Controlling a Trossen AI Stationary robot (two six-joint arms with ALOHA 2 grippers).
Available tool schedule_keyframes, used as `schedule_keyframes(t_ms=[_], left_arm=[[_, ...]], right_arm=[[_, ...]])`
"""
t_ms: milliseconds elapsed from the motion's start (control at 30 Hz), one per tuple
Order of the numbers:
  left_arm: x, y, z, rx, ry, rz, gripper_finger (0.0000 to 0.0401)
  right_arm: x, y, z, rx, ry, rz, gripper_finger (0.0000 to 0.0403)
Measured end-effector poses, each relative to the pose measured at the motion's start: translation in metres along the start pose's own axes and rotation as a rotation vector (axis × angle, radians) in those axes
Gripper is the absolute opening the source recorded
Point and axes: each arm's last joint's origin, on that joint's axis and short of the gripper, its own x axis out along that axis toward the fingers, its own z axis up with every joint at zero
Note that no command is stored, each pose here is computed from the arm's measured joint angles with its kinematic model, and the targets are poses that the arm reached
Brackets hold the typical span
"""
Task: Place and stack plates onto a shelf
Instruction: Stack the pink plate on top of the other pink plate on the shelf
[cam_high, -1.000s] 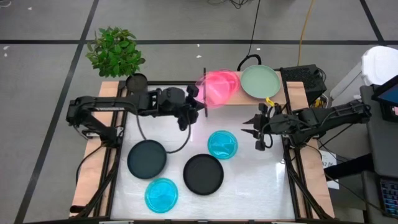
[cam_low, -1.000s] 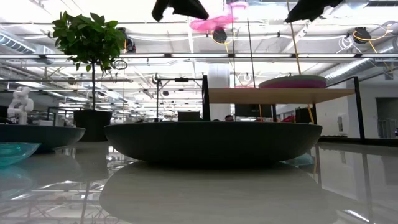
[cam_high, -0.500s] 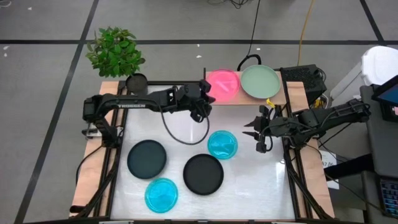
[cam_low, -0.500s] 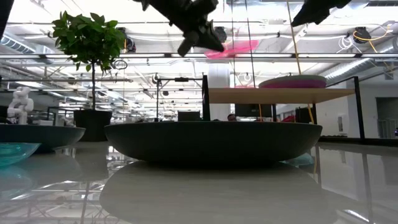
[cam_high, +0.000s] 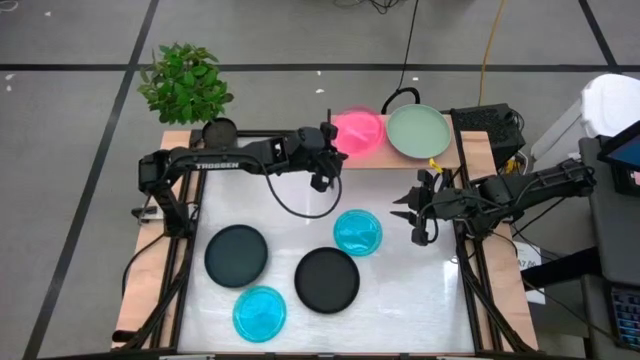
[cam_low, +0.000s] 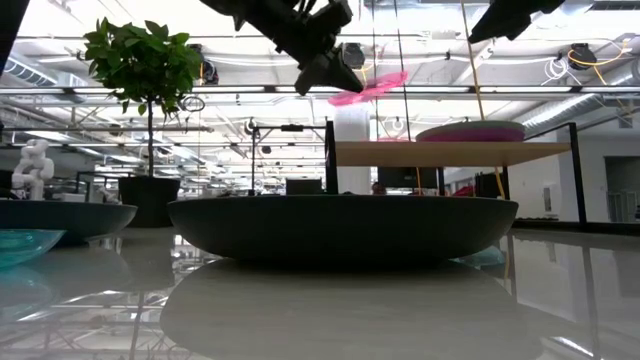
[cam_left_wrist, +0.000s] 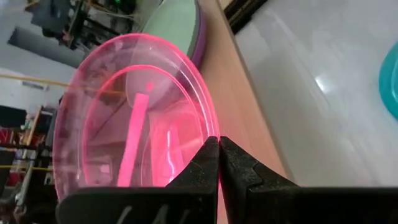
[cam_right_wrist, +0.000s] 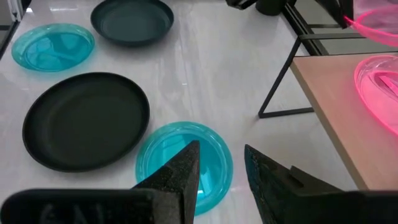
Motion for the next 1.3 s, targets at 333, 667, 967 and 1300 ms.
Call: schedule_keyframes(t_ms=[333, 667, 967, 1300], left_arm=[[0.018, 0.001, -0.011, -0.001, 0.008, 0.03, 0.0003], [0.037, 0.003, -0.023, -0.027, 0.006, 0.075, 0.0003], [0.05, 0.004, -0.038, -0.069, 0.025, 0.082, 0.0004], [0.054, 0.005, -0.042, -0.089, 0.019, 0.093, 0.0004]], right_arm=[[0.0, 0.0, 0.0, -0.045, -0.001, 0.001, 0.0112], [0.0, 0.0, 0.002, -0.088, -0.019, 0.001, 0.0112], [0.0, 0.0, 0.003, -0.094, -0.029, 0.002, 0.0112], [0.0, 0.0, 0.003, -0.095, -0.028, 0.002, 0.0112]])
